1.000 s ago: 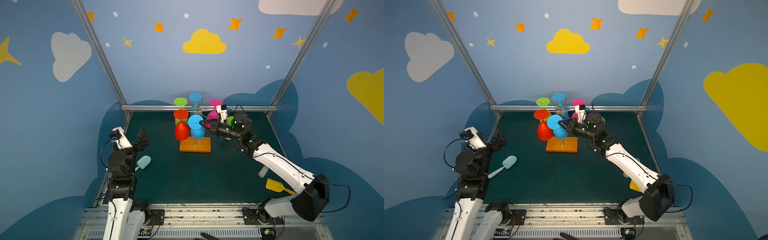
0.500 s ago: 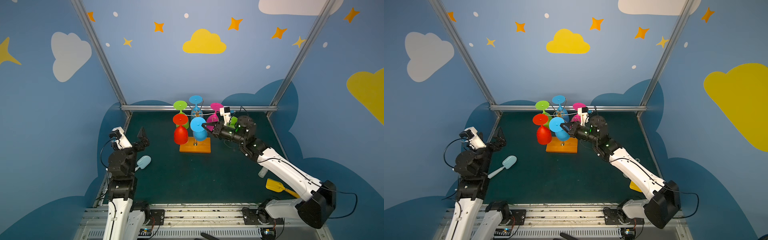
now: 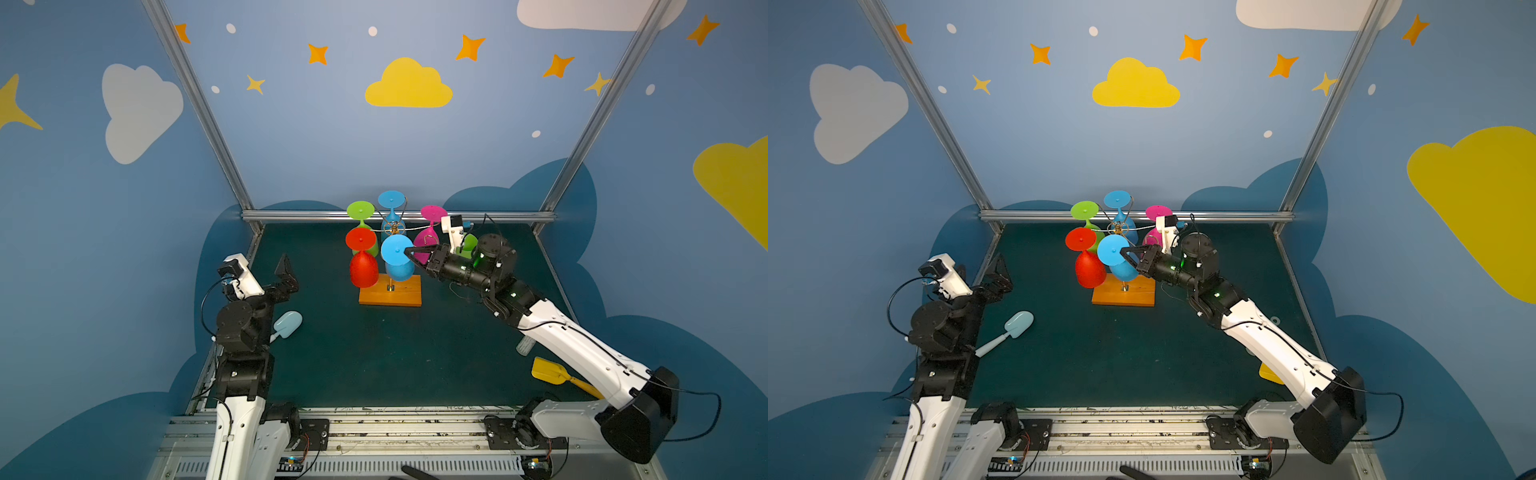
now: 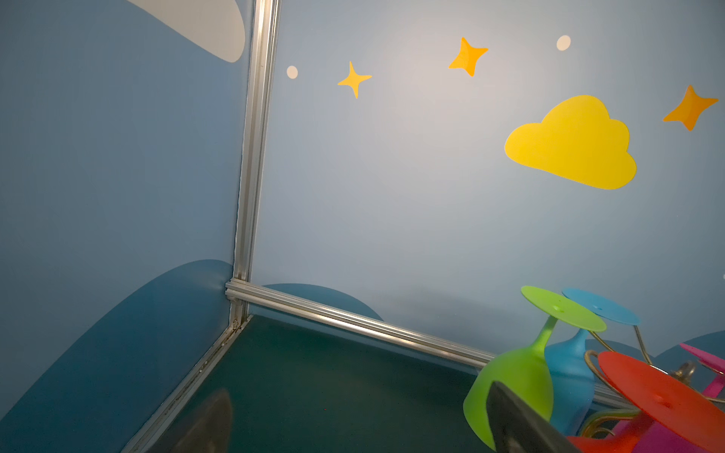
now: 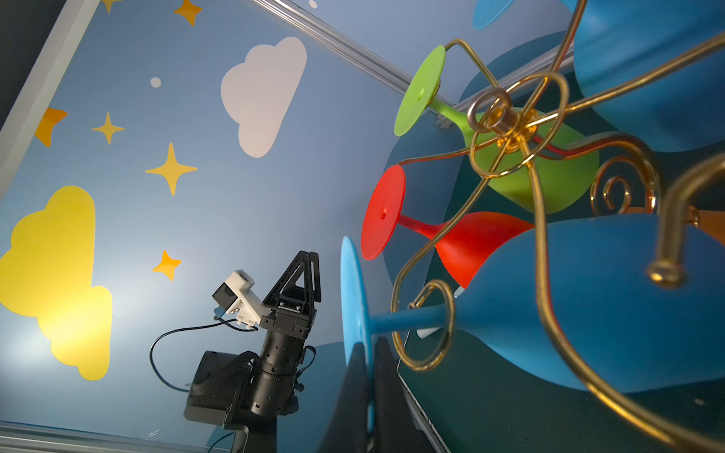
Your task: Take the wine glass off the wine glass rack
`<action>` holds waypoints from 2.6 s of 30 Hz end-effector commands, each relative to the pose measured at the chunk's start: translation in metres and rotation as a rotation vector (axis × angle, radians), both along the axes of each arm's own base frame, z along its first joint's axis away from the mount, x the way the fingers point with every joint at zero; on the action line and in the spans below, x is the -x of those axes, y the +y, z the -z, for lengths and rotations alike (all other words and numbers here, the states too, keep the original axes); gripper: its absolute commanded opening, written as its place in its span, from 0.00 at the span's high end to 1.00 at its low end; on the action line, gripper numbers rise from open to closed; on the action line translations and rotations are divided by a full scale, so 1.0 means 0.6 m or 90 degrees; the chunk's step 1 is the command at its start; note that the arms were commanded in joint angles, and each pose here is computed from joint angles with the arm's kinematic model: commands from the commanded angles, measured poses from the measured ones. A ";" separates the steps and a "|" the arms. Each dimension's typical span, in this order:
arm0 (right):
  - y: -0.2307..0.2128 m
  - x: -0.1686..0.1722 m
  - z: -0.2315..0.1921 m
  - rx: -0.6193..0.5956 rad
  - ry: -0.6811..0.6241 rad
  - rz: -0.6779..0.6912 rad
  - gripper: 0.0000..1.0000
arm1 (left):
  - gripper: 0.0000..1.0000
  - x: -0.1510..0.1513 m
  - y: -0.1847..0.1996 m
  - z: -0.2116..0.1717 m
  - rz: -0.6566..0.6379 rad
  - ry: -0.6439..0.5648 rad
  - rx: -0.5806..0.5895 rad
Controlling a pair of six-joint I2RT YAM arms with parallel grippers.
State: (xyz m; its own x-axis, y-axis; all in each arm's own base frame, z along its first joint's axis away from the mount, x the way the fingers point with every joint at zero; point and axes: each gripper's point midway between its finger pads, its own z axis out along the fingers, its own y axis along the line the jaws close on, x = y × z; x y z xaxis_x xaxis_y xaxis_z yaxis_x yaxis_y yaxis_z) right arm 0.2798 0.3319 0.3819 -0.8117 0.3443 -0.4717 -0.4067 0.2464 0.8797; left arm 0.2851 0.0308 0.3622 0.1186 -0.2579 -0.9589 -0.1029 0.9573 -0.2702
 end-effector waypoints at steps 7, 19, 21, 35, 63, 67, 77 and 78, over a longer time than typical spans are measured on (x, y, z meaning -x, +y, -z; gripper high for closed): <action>0.016 0.007 -0.020 -0.011 -0.023 -0.013 1.00 | 0.01 0.001 0.004 0.005 -0.007 0.002 -0.003; 0.035 -0.004 -0.024 -0.038 0.014 -0.040 1.00 | 0.01 0.003 0.005 0.004 -0.008 0.000 -0.002; 0.037 -0.006 -0.025 -0.050 0.025 -0.047 1.00 | 0.01 0.003 0.005 0.003 -0.009 0.000 -0.003; 0.023 -0.022 -0.020 -0.103 0.083 -0.039 1.00 | 0.01 0.003 0.005 0.004 -0.010 0.000 -0.003; -0.012 -0.049 -0.012 -0.141 0.102 0.032 1.00 | 0.01 0.005 0.006 0.002 -0.011 -0.002 -0.004; -0.019 -0.052 -0.012 -0.143 0.102 0.046 1.00 | 0.01 0.005 0.006 0.001 -0.011 -0.004 -0.004; -0.036 -0.050 -0.010 -0.140 0.097 0.068 1.00 | 0.01 0.005 0.006 0.001 -0.012 -0.003 -0.005; -0.038 -0.048 -0.011 -0.139 0.094 0.070 1.00 | 0.01 0.005 0.007 0.001 -0.013 -0.003 -0.005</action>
